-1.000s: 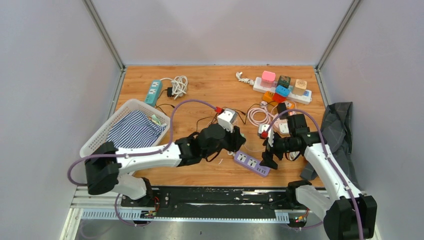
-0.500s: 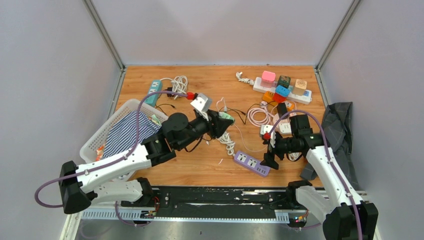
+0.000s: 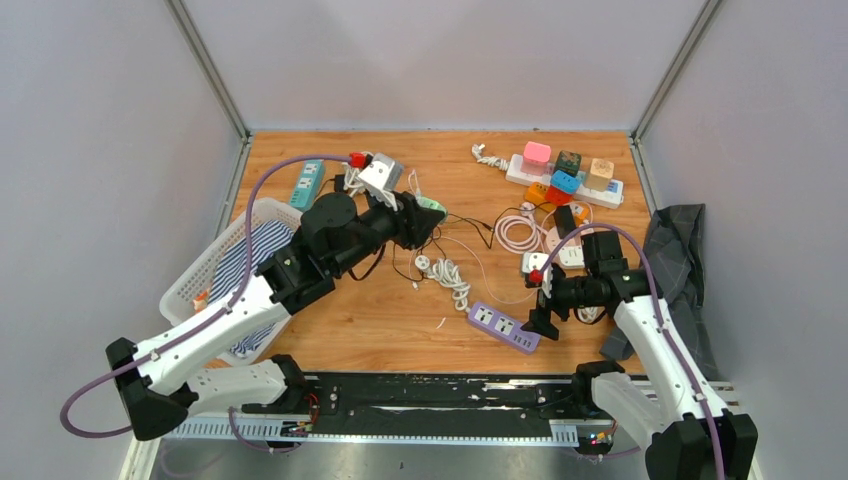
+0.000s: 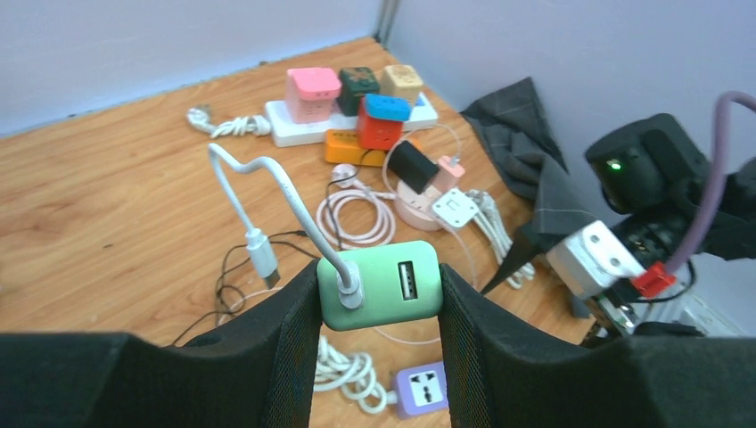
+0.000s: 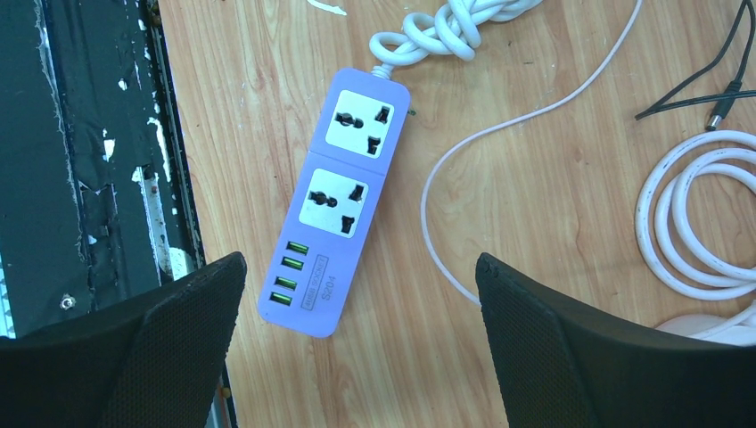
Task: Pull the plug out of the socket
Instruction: Place the plug at the center of the board.
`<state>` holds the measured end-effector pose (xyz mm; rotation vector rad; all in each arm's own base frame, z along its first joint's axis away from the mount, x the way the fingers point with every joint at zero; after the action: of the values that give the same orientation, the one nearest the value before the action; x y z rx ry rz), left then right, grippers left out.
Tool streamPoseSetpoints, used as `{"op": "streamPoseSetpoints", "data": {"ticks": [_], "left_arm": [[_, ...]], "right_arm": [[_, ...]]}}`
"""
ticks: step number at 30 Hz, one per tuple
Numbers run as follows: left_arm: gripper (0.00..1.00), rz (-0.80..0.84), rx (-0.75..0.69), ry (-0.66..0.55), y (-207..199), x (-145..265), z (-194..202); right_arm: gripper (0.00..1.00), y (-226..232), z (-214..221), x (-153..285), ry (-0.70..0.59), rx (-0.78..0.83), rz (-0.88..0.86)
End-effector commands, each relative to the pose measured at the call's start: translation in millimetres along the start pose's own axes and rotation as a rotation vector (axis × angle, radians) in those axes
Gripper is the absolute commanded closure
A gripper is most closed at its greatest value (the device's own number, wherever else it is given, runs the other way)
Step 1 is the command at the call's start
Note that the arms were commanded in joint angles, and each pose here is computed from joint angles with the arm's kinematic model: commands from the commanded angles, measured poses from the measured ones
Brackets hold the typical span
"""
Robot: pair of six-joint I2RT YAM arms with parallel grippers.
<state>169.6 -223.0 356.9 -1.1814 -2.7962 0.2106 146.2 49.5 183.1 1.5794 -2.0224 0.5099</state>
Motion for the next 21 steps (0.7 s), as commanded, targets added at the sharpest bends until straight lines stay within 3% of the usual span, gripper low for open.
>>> {"op": "streamPoseSetpoints", "data": {"ticks": [1,14,21], "left_arm": [[1.00,-0.094,-0.033,0.110,19.2,-2.0,4.1],[1.00,-0.256,-0.012,0.212,69.1,-6.0,26.5],[1.00,-0.402,-0.011,0.344,105.2,-20.9,49.4]], "right_arm": [[0.00,3.6,0.9,2.3,-0.019,0.002,-0.010],[0.00,3.9,2.5,1.9,-0.016,0.006,-0.012],[0.00,3.9,3.4,1.3,-0.016,0.007,-0.015]]}}
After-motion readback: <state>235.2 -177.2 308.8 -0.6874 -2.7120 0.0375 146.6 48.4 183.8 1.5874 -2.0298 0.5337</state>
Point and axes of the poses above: each gripper's point midway between its finger pads, its own x axis back along the fingers, its own y axis along the line the jaws close on, z = x × y, the point moved 10 cm from there along x, back along the fingers, and after that the axes turned 6 degrees about -x, right-handed, at the moved point
